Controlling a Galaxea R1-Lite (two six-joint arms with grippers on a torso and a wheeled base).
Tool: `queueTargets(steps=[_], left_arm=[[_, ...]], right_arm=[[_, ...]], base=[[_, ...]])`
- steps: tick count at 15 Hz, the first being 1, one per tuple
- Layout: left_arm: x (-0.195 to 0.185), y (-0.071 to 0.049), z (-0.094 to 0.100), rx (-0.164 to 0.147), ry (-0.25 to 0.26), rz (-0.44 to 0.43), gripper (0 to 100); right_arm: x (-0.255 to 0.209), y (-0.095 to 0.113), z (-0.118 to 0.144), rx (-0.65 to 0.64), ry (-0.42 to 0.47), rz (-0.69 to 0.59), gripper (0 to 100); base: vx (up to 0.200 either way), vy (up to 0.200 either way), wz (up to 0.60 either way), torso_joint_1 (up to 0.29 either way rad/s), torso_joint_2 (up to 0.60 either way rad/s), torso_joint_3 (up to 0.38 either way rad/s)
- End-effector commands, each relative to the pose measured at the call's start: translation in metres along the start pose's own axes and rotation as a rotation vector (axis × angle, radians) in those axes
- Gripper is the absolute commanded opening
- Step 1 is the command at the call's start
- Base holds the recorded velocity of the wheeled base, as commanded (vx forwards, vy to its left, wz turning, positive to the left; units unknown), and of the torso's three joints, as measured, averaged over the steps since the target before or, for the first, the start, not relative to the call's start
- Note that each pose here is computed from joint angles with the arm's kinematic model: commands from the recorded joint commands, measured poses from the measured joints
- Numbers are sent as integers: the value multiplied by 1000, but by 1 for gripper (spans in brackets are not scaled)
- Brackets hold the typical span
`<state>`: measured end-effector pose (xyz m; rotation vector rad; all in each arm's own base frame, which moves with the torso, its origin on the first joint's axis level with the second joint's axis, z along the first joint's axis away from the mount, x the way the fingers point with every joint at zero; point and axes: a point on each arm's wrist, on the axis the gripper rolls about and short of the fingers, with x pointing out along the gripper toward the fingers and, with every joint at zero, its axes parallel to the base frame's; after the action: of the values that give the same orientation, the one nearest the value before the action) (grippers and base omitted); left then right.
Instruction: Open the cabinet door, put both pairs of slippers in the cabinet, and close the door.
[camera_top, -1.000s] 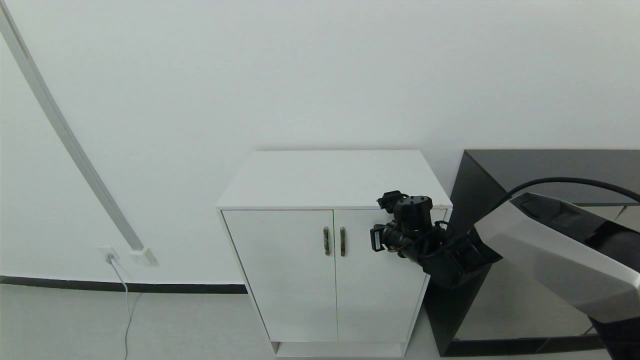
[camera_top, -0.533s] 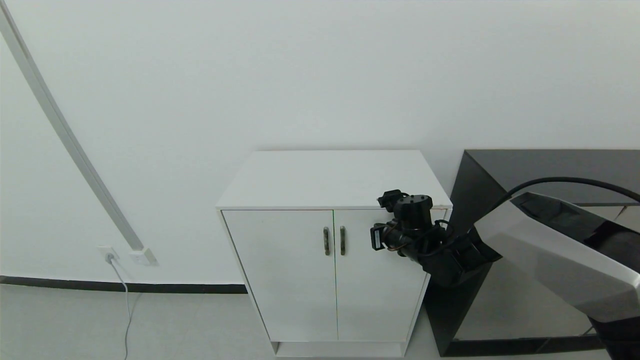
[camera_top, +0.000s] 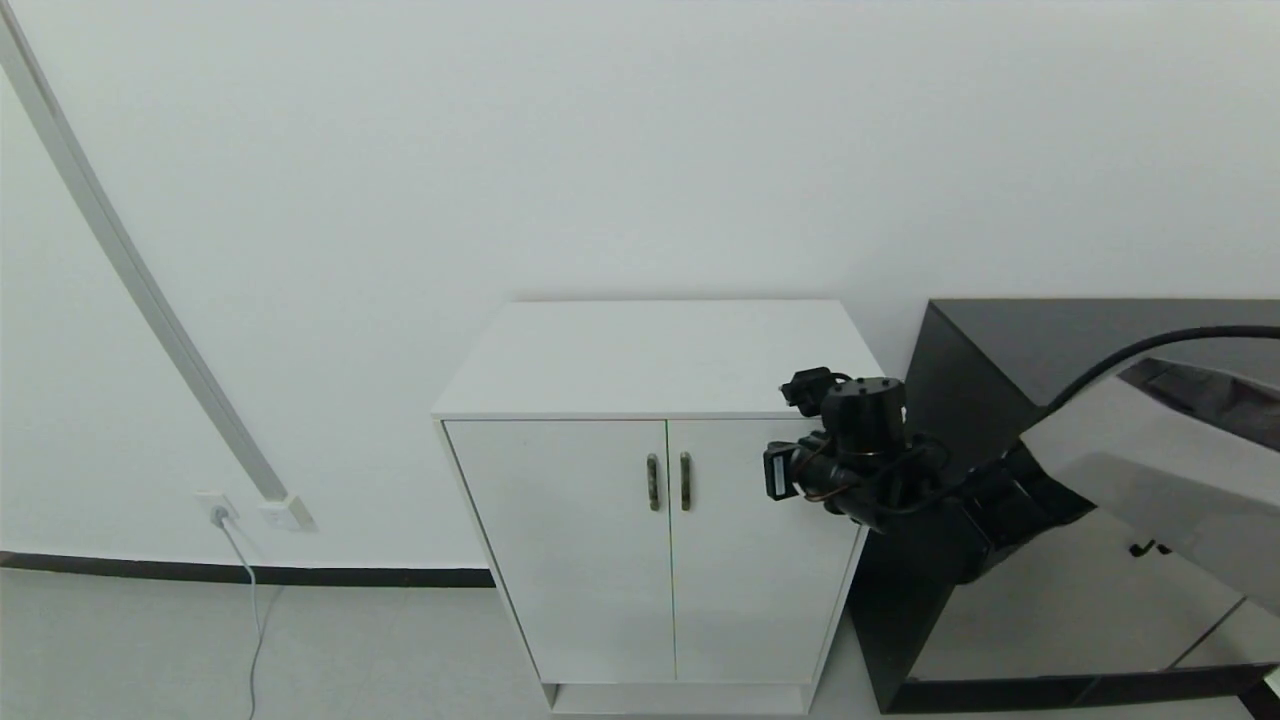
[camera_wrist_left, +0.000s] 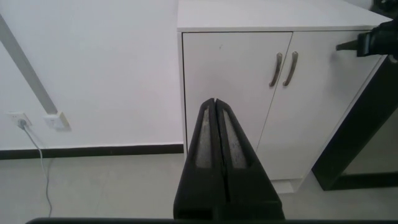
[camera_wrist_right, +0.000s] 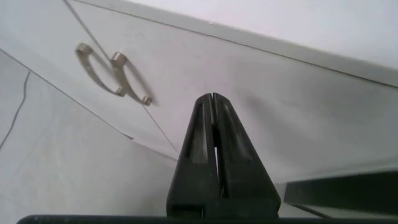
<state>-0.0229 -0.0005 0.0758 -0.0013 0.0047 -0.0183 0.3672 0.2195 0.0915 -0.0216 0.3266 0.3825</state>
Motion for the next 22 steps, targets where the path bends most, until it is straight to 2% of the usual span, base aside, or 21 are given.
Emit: queueTargets(steps=[1, 4, 8, 11, 15, 18, 22], left_arm=[[0, 0, 0, 0, 0, 0, 0], [0, 0, 0, 0, 0, 0, 0], [0, 0, 0, 0, 0, 0, 0], [0, 0, 0, 0, 0, 0, 0], [0, 0, 0, -2, 0, 0, 0], [0, 0, 0, -2, 0, 0, 0], [0, 0, 0, 0, 0, 0, 0]], right_arm=[[-63, -8, 31, 13, -70, -3, 0], [-118, -37, 31, 39, -102, -88, 0], [-180, -82, 14, 75, -139, -233, 0], [-230, -98, 3, 95, -168, -312, 0], [-287, -93, -17, 30, -189, -338, 0], [-320, -87, -34, 23, -154, -336, 0], [-370, -76, -66, 20, -74, -259, 0]], base=[[0, 0, 0, 0, 0, 0], [0, 0, 0, 0, 0, 0], [0, 0, 0, 0, 0, 0], [0, 0, 0, 0, 0, 0], [0, 0, 0, 0, 0, 0], [0, 0, 0, 0, 0, 0], [0, 0, 0, 0, 0, 0]])
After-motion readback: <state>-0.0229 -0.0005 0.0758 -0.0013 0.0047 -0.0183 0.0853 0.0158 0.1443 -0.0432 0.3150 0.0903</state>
